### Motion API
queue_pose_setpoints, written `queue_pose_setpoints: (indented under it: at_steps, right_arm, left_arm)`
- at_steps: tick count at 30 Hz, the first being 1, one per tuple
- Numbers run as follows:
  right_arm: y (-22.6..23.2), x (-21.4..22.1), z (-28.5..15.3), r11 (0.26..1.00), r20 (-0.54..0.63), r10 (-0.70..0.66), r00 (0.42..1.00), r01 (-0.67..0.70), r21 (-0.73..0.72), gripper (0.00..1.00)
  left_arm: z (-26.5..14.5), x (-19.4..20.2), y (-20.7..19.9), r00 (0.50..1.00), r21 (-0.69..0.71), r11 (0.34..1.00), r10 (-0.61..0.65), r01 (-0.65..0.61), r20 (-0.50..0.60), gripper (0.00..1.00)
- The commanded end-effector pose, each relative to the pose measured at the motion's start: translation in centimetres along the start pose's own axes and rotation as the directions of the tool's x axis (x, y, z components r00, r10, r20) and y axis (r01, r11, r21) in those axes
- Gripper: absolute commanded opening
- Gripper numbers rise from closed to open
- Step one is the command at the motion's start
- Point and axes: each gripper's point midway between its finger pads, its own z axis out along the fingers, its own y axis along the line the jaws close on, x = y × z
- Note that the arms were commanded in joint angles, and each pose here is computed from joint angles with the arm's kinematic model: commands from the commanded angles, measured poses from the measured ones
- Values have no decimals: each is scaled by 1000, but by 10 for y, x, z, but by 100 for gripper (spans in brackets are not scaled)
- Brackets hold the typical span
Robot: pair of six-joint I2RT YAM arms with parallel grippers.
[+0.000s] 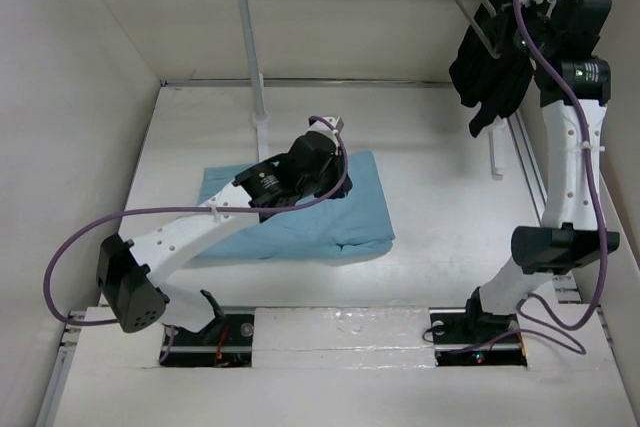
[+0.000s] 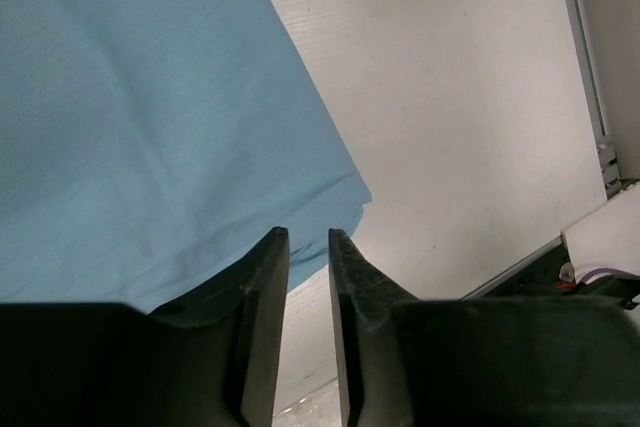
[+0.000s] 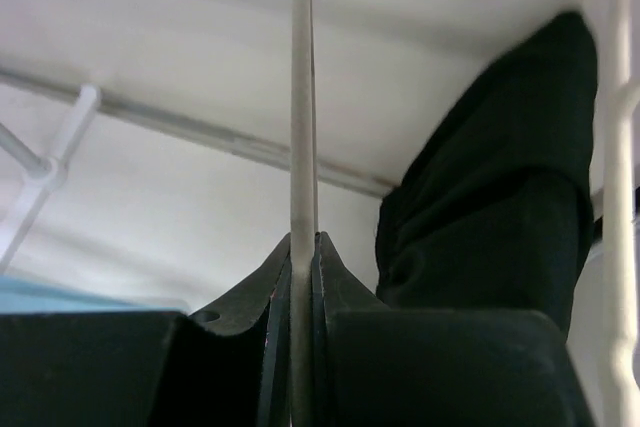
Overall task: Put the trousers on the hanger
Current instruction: Pick up the hanger from the clothesline.
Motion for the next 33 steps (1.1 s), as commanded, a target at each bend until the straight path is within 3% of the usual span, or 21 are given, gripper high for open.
queue_pose_setpoints:
  at_steps: [1,3,7,14,20,25,29,33]
  right_arm:
    - [13,-87,-48,992,265,-111,958,91,88,0]
    - [19,-92,-60,988,276,-127,953,98,117,0]
    - [17,-62,-62,984,212,-115,970,81,162,0]
    - [31,-3,-73,979,130,-97,987,70,193,0]
    - [62,16,-105,972,127,-127,984,98,214,0]
    - [99,65,-115,979,52,-127,991,117,166,0]
    - [124,94,-127,987,25,-114,993,111,121,0]
    - [140,117,-134,991,-22,-110,994,112,79,0]
  left_arm:
    - [-27,-33,-19,995,68,997,-42,36,86,20]
    - [-36,-46,-27,992,93,995,-54,44,116,27]
    - [-59,-74,-47,982,159,986,-71,43,178,37]
    - [-93,-130,-95,965,285,958,-79,5,249,40]
    - [-97,-155,-133,966,384,923,-91,-9,241,42]
    - [-83,-160,-161,969,416,909,-79,-27,235,44]
    - [-31,-143,-155,983,330,944,-43,-18,178,44]
    - [-7,-139,-156,984,317,949,-50,-7,170,44]
